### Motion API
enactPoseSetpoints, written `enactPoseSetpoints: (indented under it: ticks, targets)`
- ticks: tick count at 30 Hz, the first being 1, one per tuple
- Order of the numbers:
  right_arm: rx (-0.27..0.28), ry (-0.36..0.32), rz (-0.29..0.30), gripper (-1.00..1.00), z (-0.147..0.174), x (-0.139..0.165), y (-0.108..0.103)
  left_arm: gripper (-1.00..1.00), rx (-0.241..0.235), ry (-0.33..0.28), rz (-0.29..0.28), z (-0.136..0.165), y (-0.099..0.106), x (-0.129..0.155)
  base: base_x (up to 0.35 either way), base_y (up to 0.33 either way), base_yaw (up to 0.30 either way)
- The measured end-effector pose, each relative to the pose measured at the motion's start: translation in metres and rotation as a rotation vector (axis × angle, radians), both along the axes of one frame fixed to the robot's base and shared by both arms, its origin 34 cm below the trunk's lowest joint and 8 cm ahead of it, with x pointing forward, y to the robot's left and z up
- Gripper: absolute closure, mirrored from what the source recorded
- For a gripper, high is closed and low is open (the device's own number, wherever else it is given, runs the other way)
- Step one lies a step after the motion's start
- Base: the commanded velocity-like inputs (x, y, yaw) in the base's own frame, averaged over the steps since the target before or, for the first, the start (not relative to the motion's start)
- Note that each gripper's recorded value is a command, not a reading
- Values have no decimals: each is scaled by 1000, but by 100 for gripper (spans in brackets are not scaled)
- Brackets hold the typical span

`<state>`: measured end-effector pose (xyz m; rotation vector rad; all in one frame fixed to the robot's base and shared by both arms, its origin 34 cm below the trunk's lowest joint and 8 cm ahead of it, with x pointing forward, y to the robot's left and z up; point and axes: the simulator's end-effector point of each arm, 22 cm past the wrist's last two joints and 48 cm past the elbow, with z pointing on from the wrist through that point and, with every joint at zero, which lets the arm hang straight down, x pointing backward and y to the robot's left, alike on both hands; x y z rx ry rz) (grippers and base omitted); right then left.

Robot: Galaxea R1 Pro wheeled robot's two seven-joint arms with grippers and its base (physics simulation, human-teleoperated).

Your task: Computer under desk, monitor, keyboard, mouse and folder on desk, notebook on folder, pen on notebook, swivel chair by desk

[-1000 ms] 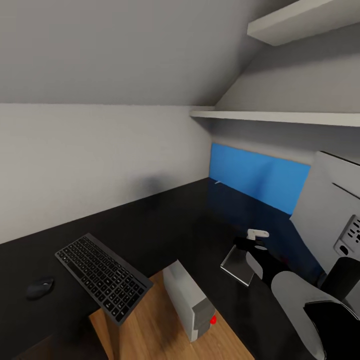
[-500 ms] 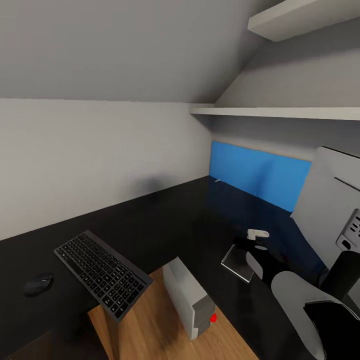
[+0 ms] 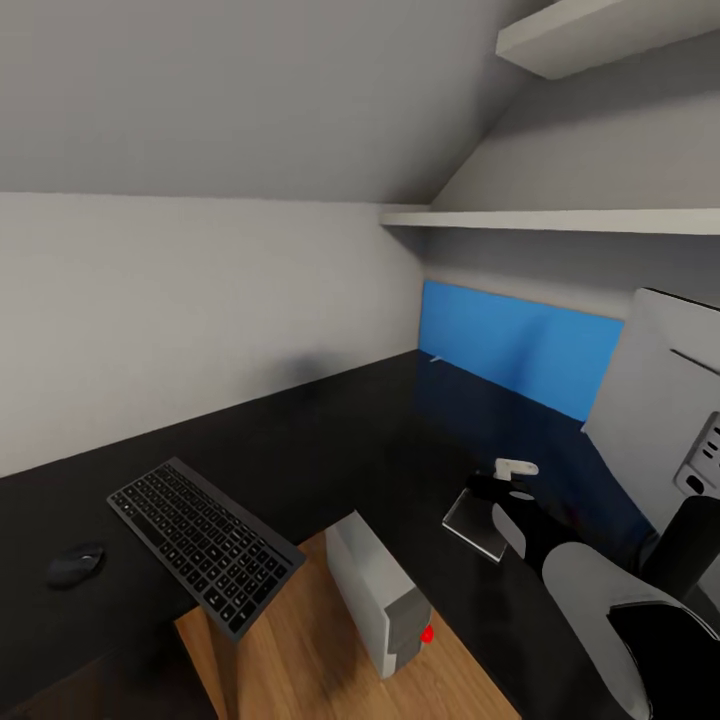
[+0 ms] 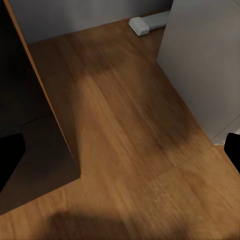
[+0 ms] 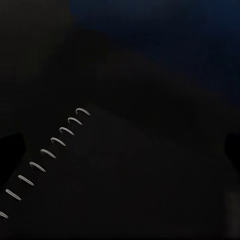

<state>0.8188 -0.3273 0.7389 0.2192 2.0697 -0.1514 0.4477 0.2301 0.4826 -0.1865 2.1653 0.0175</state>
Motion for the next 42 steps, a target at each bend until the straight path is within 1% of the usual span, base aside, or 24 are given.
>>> enactPoseSetpoints:
  ticks: [3, 15, 19, 22, 26, 32, 42]
  targets:
    - [-4, -3, 4, -100, -4, 0, 1, -100, 0, 0, 1, -6, 0, -1, 0, 0, 0]
    - [-5, 7, 7, -100, -5, 0, 1, -100, 2, 0, 2, -6, 2, -1, 0, 0, 0]
    - [-7, 8, 8, -100, -5, -1, 2, -100, 6, 0, 5, -6, 6, -1, 0, 0, 0]
    - [-7, 9, 8, -100, -5, -1, 2, -100, 18, 0, 7, -6, 14, -1, -13, 0, 0]
    - [-6, 9, 9, -100, -6, 0, 2, -100, 24, 0, 7, -6, 19, -1, -153, 0, 0]
    - [-7, 10, 8, -100, -6, -1, 2, -100, 26, 0, 7, -6, 20, -1, -130, 0, 0]
    - [-11, 12, 9, -100, -6, -1, 3, -100, 27, -1, 7, -6, 21, -1, -19, 0, 0]
